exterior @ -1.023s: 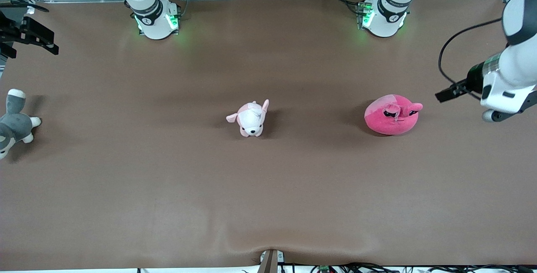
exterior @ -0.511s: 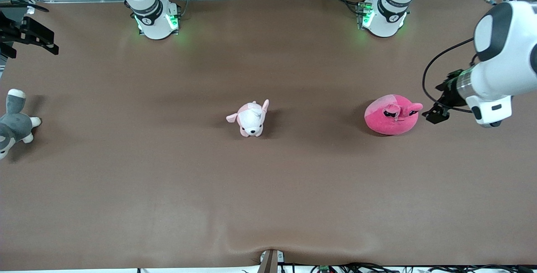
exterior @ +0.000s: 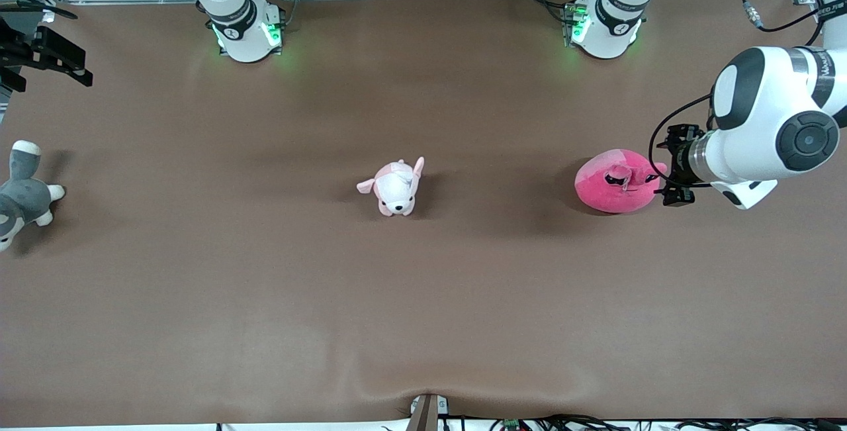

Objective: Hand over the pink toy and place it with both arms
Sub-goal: 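Reach the left gripper down to the pink plush toy, then close the left gripper on the pink plush's head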

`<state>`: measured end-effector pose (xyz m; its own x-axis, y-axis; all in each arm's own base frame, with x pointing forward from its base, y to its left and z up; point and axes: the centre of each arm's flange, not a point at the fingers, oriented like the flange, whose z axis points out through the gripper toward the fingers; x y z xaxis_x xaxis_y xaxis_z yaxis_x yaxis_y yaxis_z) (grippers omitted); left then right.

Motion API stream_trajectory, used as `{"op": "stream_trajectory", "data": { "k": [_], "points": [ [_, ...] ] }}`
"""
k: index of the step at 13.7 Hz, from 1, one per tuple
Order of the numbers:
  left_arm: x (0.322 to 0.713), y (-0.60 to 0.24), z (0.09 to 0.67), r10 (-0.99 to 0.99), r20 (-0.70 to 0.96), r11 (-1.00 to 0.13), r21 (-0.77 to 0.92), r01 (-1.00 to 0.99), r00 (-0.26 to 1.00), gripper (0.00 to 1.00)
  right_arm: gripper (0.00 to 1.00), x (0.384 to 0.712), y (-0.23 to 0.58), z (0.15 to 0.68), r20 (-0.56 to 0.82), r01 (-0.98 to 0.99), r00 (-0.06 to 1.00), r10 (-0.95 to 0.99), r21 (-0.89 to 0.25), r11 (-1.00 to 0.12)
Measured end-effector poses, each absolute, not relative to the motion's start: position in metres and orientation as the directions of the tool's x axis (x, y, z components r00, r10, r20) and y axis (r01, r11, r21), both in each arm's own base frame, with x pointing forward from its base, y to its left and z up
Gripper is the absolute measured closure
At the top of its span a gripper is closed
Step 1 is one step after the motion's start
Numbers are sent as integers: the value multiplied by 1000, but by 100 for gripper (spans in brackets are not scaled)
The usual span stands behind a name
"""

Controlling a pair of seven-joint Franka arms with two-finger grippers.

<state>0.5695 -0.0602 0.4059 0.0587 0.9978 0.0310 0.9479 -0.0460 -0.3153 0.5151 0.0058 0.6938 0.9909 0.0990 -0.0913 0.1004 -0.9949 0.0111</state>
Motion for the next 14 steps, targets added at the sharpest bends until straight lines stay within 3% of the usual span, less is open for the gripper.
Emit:
{"op": "stream_trajectory", "data": {
  "k": [14],
  "points": [
    [555, -27, 356, 999, -18, 40, -332, 943, -49, 0, 0, 515, 6, 694, -91, 100, 991, 99, 11, -995]
  ]
}}
